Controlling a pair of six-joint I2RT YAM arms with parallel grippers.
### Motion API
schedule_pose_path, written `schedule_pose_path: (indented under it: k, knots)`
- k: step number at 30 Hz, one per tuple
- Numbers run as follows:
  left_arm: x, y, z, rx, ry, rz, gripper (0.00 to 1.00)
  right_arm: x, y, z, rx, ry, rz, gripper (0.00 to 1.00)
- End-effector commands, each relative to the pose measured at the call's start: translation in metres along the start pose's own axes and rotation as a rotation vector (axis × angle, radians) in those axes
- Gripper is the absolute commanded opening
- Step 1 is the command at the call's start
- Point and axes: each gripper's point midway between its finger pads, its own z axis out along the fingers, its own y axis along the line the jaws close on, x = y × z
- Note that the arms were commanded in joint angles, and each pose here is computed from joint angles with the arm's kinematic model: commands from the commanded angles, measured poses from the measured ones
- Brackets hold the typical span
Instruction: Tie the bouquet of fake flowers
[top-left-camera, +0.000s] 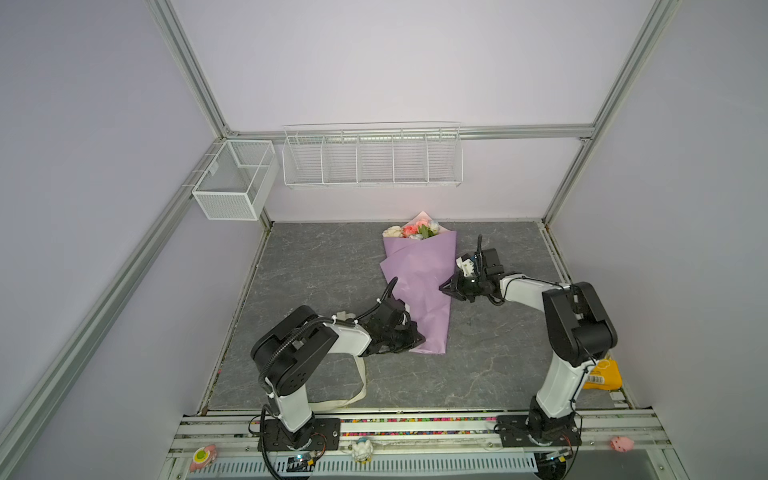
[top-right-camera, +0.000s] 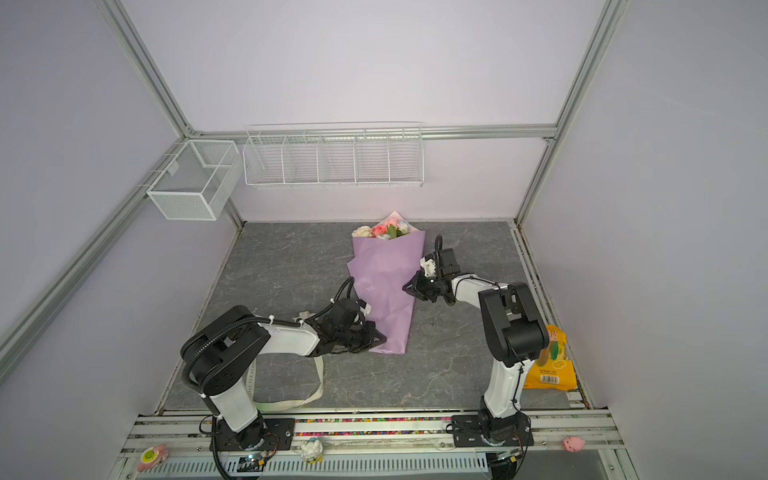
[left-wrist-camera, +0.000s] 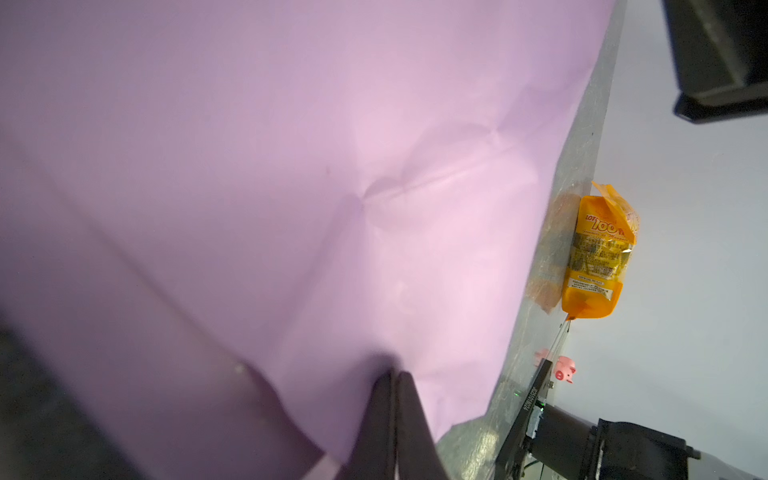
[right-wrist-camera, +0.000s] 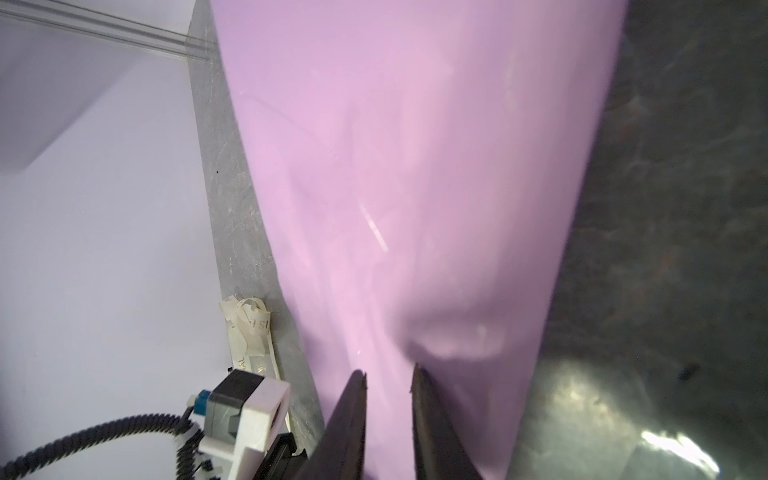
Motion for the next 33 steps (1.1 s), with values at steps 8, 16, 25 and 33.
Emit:
schedule_pose_path:
  k: [8,16,25,33]
  knots:
    - [0.027,0.051,0.004,-0.129,0.08,-0.053,0.04,-0.021,-0.021,-0.005,-0.089,0.021,0.035,0.26]
    - [0.026,0.046,0.003,-0.109,0.083,-0.04,0.04,0.032,0.025,-0.041,-0.085,0.016,-0.094,0.16]
    - [0.027,0.047,0.002,-0.113,0.095,-0.033,0.04,0.122,0.002,-0.018,0.002,0.158,-0.086,0.07]
    - [0.03,0.053,0.0,-0.133,0.1,-0.034,0.04,0.156,-0.015,-0.024,-0.003,0.201,-0.061,0.07]
